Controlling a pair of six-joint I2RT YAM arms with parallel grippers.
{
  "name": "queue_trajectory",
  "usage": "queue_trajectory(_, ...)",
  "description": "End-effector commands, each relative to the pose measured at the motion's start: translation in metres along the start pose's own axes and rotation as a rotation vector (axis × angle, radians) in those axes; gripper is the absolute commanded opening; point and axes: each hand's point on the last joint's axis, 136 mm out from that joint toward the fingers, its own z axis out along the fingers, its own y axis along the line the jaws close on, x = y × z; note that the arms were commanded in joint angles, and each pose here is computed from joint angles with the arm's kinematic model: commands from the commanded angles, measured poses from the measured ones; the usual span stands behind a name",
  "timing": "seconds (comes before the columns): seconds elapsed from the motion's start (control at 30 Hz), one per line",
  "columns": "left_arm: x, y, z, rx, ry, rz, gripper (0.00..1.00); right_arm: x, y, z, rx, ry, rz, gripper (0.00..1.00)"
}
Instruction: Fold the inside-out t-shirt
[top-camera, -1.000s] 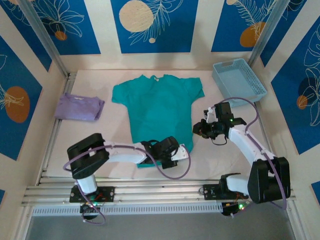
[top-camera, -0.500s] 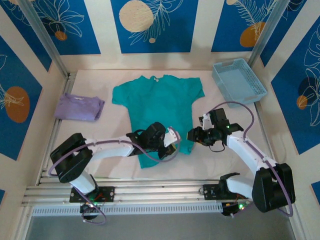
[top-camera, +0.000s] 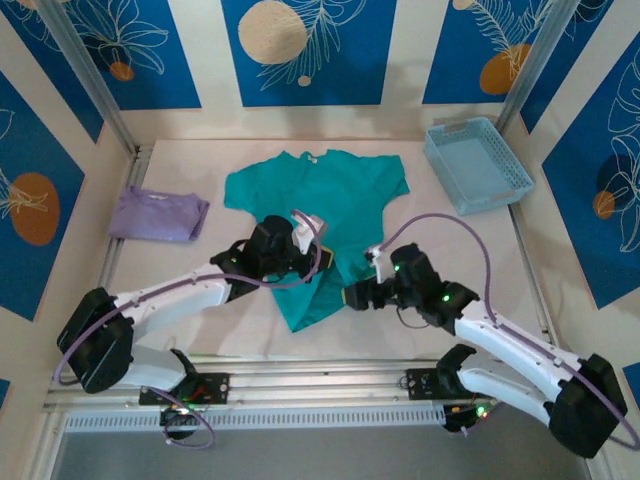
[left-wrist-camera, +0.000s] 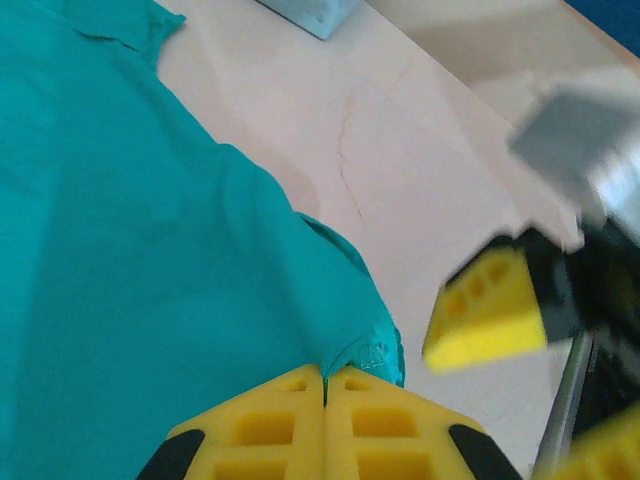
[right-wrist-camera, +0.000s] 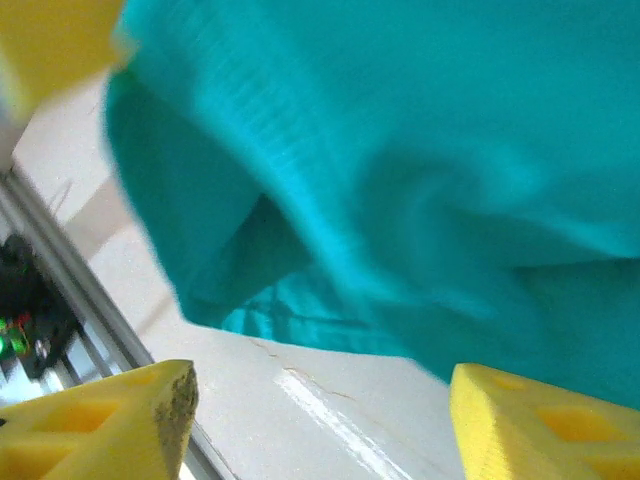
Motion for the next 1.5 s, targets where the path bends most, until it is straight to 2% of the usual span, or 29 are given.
queue_trajectory(0.0,-0.019,0.001,-0.015,-0.041,-0.002,-0.014,0.00,-0.016,0.015,0.018,0.012,-0.119,-0.232,0.69)
queue_trajectory(0.13,-0.030,0.001,-0.028,-0.054,-0.003,-0.001,0.00,-0.021,0.013,0.051,0.069,-0.149,-0.318,0.64)
queue_trajectory(0.3,-0.041,-0.013,-0.045,-0.003,0.001,0.023,0.00,-0.041,-0.012,0.096,0.235,-0.227,-0.441,0.57)
queue_trajectory(0.47,-0.051,-0.019,-0.058,0.004,0.001,0.068,0.00,-0.054,-0.033,0.119,0.343,-0.287,-0.560,0.58)
queue_trajectory(0.6,-0.060,-0.028,-0.066,0.041,-0.014,0.085,0.00,-0.057,-0.045,0.136,0.406,-0.239,-0.609,0.58)
queue_trajectory(0.83,-0.089,-0.062,-0.087,0.173,-0.086,0.110,0.00,-0.076,-0.069,0.144,0.480,-0.181,-0.485,0.60)
queue_trajectory(1.0,-0.121,-0.095,-0.105,0.294,-0.157,0.126,0.00,-0.086,-0.085,0.155,0.558,-0.081,-0.415,0.63)
queue_trajectory(1.2,-0.147,-0.109,-0.110,0.329,-0.190,0.156,0.00,-0.089,-0.096,0.164,0.626,0.013,-0.341,0.68)
queue_trajectory(1.37,-0.167,-0.126,-0.115,0.382,-0.212,0.178,0.00,-0.084,-0.109,0.168,0.659,0.128,-0.247,0.75)
queue_trajectory(1.47,-0.185,-0.136,-0.127,0.401,-0.246,0.198,0.00,-0.076,-0.116,0.170,0.649,0.195,-0.185,0.84)
